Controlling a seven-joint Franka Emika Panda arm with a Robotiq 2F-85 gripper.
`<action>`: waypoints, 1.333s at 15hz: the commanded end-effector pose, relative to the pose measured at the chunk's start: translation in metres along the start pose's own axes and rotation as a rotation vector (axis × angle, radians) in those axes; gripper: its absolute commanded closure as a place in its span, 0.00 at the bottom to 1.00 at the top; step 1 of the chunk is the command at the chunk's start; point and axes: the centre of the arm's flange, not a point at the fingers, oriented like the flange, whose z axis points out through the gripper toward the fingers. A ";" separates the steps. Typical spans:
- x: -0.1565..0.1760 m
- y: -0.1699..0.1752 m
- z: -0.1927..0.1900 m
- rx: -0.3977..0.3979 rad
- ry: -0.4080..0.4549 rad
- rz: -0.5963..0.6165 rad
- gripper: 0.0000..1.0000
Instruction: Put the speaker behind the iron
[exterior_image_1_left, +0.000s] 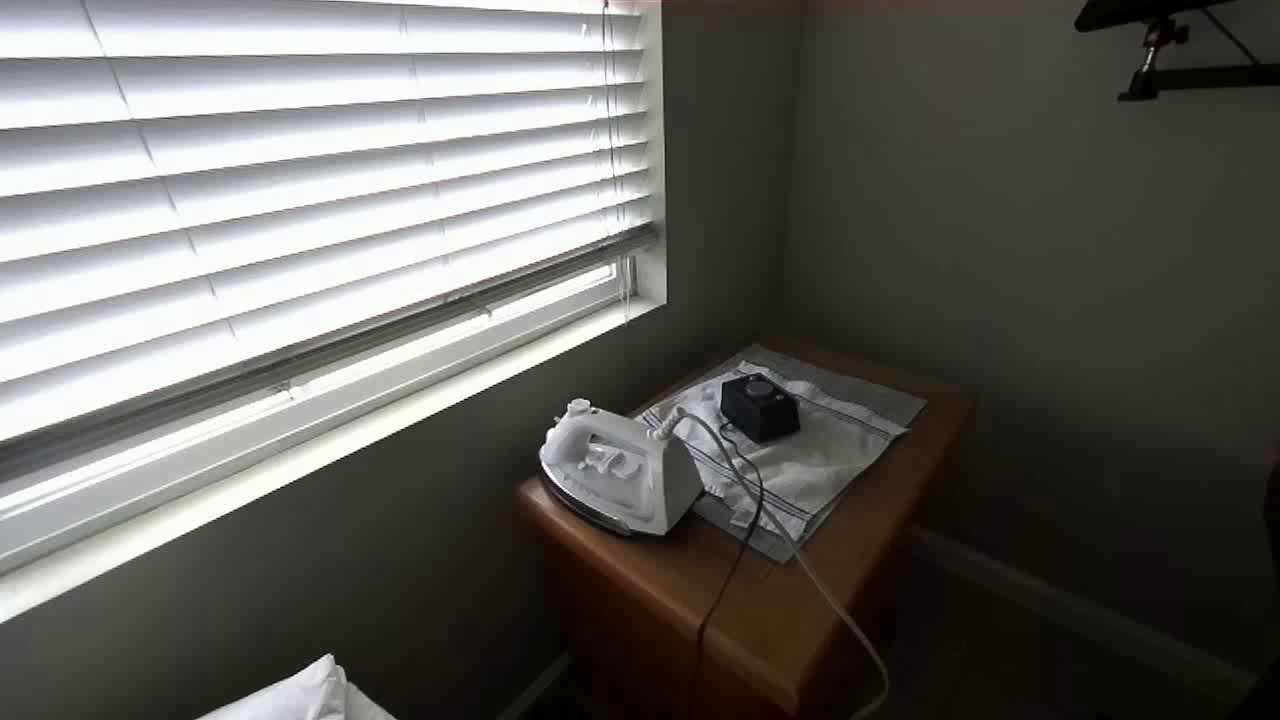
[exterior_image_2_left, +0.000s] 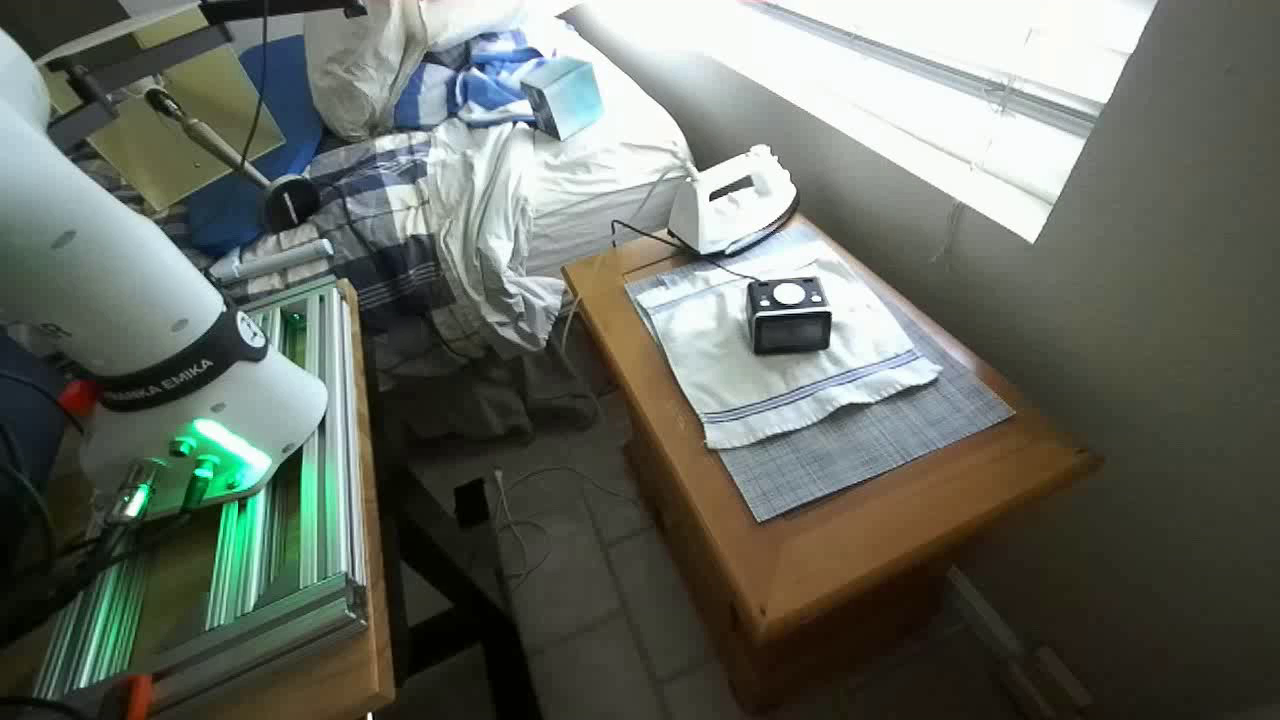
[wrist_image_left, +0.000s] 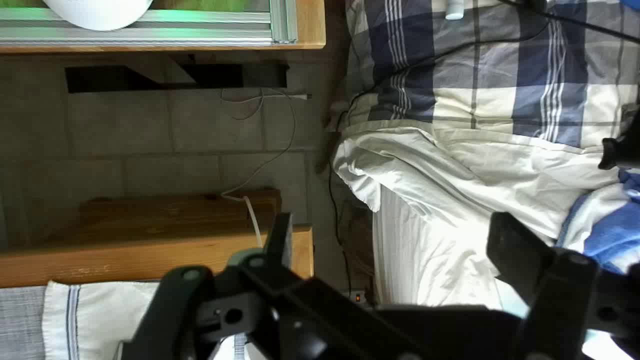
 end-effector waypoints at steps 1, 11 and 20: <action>0.000 0.000 0.000 0.000 0.000 0.000 0.00; 0.012 0.003 -0.001 -0.005 0.016 0.037 0.00; 0.155 0.103 0.027 -0.159 0.223 0.356 0.00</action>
